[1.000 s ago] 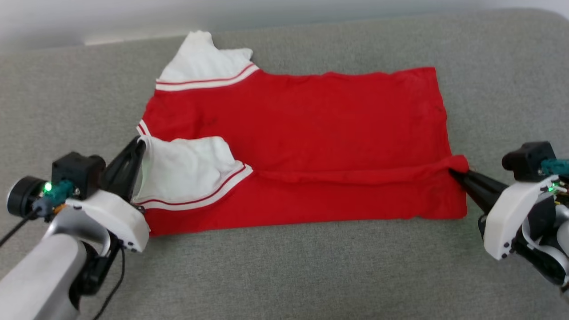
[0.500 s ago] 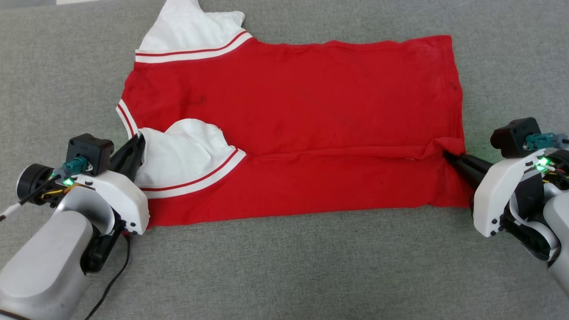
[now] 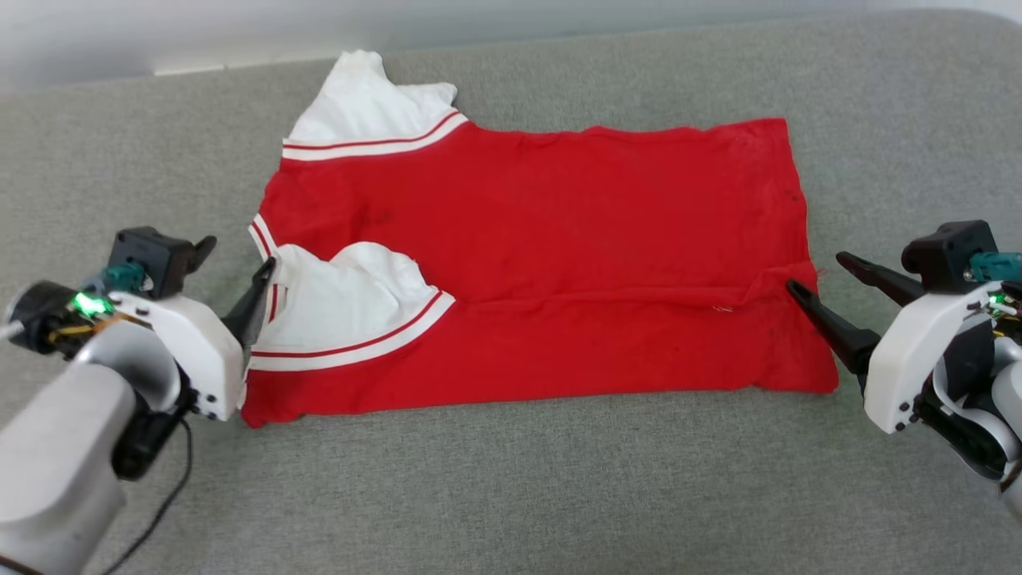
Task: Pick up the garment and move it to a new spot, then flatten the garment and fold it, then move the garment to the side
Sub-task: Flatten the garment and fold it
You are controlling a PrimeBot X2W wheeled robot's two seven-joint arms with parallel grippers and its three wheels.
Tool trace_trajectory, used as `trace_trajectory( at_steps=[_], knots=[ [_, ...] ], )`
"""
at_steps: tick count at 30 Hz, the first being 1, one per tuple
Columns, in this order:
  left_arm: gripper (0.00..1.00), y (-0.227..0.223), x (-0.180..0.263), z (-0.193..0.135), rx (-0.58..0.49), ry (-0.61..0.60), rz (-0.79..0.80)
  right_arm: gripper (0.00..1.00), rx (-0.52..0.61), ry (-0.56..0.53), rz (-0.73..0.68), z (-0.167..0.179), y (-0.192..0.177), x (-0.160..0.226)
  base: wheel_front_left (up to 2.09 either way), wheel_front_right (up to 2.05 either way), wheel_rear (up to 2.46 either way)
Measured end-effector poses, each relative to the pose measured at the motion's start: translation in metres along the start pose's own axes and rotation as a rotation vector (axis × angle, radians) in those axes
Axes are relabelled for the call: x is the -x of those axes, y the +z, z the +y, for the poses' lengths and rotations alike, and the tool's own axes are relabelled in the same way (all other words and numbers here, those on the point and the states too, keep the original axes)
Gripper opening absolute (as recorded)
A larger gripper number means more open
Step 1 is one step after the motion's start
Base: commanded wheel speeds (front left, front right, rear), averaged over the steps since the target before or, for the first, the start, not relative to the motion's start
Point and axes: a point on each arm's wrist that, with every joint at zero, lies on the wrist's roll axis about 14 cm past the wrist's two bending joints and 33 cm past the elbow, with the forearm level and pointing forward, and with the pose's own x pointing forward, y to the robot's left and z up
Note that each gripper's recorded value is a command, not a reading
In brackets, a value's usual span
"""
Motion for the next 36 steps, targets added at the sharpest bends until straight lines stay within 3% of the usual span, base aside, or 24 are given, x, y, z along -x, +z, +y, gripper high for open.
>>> trace_trajectory(
  at_steps=[11,21,29,33,34,35,36],
  knots=[
    [1.0,0.012,0.021,-0.006,0.006,-0.112,0.299,1.0,0.031,0.001,-0.053,0.003,0.022,0.008,0.0,0.0,0.0],
    [1.0,-0.029,0.035,-0.027,0.068,-0.227,0.689,1.0,0.026,0.019,-0.024,0.011,0.015,0.007,0.0,0.0,0.0],
    [1.0,-0.074,0.043,-0.029,0.082,-0.233,0.893,1.0,0.005,0.005,0.01,0.006,0.004,0.009,0.0,0.0,0.0],
    [1.0,-0.083,0.041,-0.031,0.101,-0.244,0.923,1.0,-0.003,-0.003,0.019,0.003,0.001,0.009,0.0,0.0,0.0],
    [0.86,-0.084,0.041,-0.032,0.099,-0.25,0.926,1.0,-0.005,-0.005,0.016,0.002,0.002,0.009,0.0,0.0,0.0],
    [0.21,-0.085,0.041,-0.032,0.098,-0.251,0.926,1.0,-0.003,-0.008,0.014,0.001,0.004,0.009,0.0,0.0,0.0],
    [0.0,-0.086,0.041,-0.032,0.095,-0.252,0.929,1.0,0.0,-0.01,0.014,0.0,0.005,0.009,0.0,0.0,0.0]
  ],
)
